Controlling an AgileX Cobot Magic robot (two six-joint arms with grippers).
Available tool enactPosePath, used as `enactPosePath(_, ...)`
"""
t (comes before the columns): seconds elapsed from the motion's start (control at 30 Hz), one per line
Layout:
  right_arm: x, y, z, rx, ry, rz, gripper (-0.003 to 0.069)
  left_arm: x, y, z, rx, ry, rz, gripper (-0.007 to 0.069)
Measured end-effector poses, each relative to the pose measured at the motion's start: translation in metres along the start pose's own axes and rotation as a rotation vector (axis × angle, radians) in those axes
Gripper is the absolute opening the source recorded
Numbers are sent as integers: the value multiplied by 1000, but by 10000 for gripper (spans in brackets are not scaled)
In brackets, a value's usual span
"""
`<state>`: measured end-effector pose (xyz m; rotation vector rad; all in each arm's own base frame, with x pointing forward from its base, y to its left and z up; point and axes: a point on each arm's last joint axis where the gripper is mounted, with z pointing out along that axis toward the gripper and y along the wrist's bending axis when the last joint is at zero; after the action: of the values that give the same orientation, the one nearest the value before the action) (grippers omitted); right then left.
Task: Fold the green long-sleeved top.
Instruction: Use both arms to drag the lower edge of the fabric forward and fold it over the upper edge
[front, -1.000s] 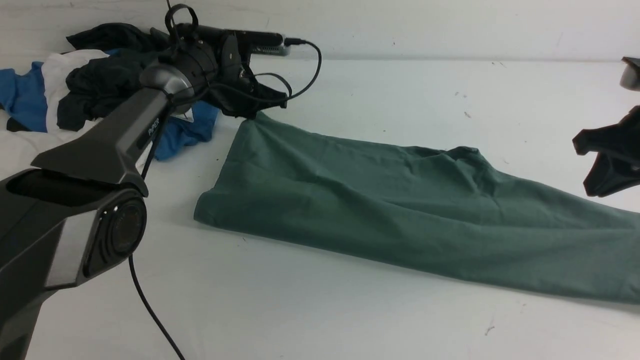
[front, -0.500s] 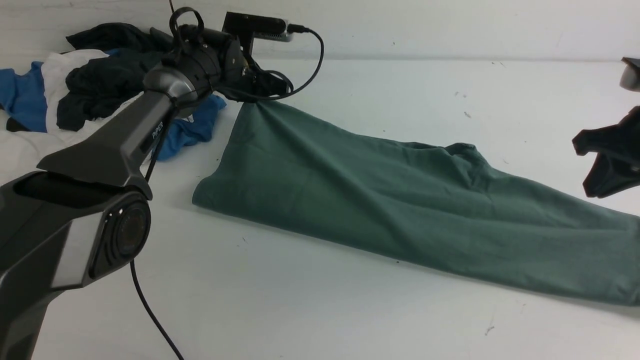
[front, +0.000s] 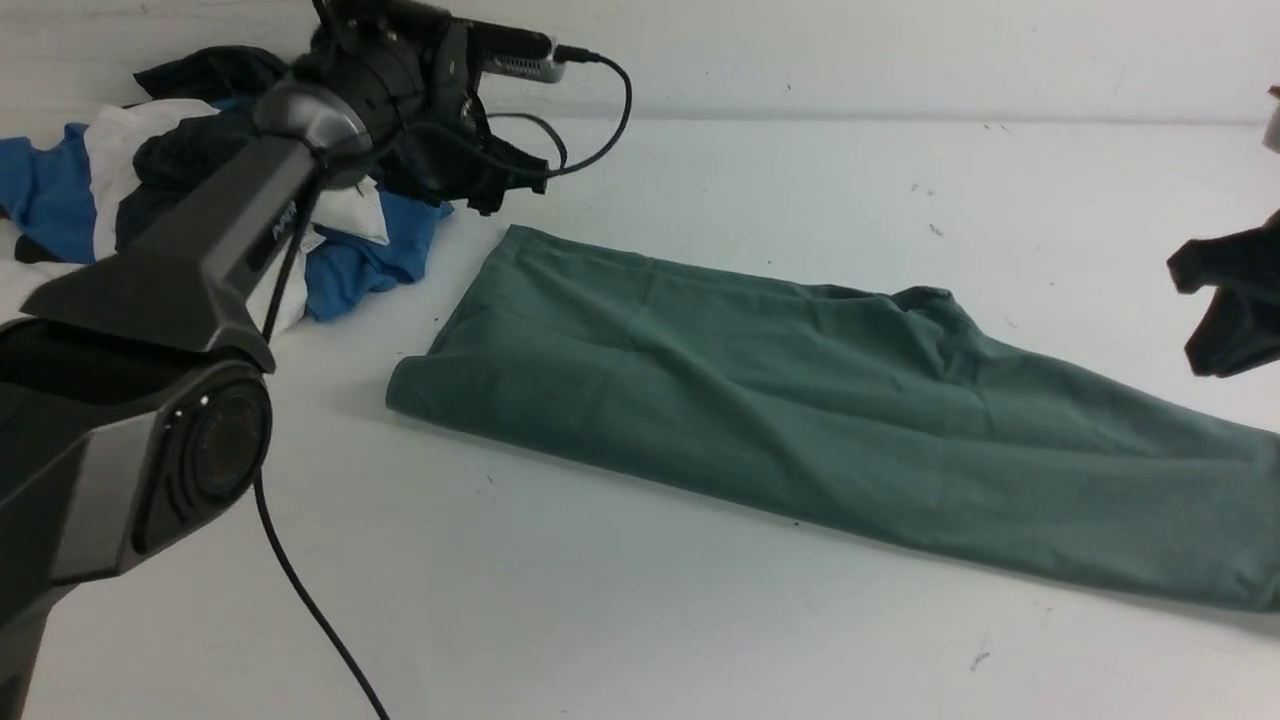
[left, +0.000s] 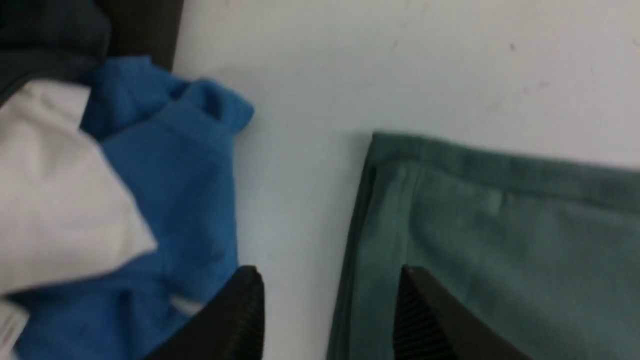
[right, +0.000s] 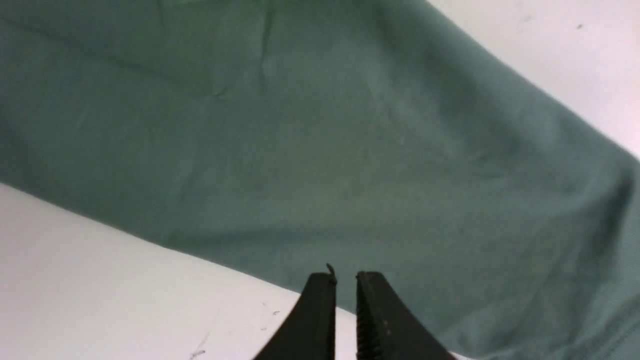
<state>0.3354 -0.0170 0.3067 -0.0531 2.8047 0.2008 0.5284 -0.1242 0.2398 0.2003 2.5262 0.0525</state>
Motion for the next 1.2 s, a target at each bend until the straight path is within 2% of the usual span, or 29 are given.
enactPosePath(0.03,2,0,-10,21,-22,5,57,1,-2,-20,16,54,43,195)
enactPosePath(0.1,5,0,-19,48,-37,32,57,1,-9,-34,46,77,91,82)
enactPosePath(0.2,11,-4,-19,97,-24,55,57,7,-22,-35,111,112,144,8)
enactPosePath(0.37,35,-16,-1,158,77,87,57,37,-33,-10,195,262,155,-4)
enactPosePath(0.53,68,-56,16,205,148,265,58,78,-38,21,236,433,169,-4)
enactPosePath(0.63,72,-71,20,208,143,325,69,83,-38,23,235,433,167,-4)
enactPosePath(0.77,73,-92,28,193,110,392,175,88,-34,24,212,419,153,-4)
enactPosePath(0.87,69,-97,40,181,100,403,323,88,-31,24,185,409,156,-4)
enactPosePath(0.9,69,-97,40,181,100,404,335,87,-30,24,183,406,155,-4)
enactPosePath(0.97,66,-100,53,164,101,420,482,85,-29,21,168,391,165,-4)
enactPosePath(1.0,66,-101,54,164,102,420,482,85,-28,21,168,391,165,-4)
enactPosePath(1.07,65,-104,66,151,123,433,599,79,-25,13,151,350,176,-4)
enactPosePath(1.13,64,-105,72,141,138,441,648,70,-22,2,141,294,176,-4)
enactPosePath(1.2,62,-106,74,138,140,439,666,63,-20,-7,139,261,171,-4)
